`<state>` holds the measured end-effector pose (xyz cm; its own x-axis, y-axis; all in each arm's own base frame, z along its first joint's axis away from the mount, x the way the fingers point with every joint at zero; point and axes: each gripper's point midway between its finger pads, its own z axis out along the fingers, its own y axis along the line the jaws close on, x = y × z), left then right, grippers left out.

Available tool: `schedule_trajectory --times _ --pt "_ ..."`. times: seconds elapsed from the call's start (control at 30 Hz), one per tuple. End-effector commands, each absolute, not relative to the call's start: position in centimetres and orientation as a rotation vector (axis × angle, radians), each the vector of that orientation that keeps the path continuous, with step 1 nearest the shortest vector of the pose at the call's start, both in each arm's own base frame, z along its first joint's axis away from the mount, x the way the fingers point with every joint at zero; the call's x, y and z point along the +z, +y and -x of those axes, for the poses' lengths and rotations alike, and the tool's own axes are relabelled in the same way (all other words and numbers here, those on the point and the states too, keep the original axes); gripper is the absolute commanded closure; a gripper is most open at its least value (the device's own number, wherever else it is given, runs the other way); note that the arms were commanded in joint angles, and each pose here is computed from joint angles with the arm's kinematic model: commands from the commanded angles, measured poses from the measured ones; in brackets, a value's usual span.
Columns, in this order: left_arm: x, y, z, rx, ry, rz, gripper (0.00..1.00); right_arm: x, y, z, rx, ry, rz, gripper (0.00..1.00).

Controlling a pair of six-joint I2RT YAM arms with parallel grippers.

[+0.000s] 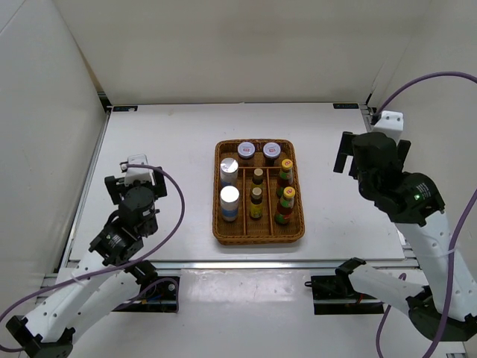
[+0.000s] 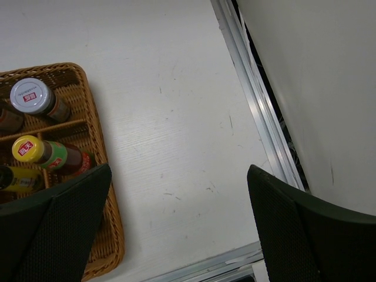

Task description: Organize the condiment bottles

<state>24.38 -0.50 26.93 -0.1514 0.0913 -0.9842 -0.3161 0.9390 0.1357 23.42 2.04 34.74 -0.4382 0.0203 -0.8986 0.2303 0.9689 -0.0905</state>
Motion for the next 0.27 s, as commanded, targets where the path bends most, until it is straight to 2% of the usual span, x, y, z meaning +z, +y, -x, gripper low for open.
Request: schedule_trajectory --times 0.0,0.23 --pt "26.6 -0.1 -24.5 0.386 1.681 0.207 0.00 35.9 2.3 -24.3 -0.222 1.963 -0.214 0.01" --pt "26.0 -0.1 -24.7 0.416 1.685 0.207 0.00 34.0 1.7 -24.3 -0.305 2.017 -0.212 0.01"
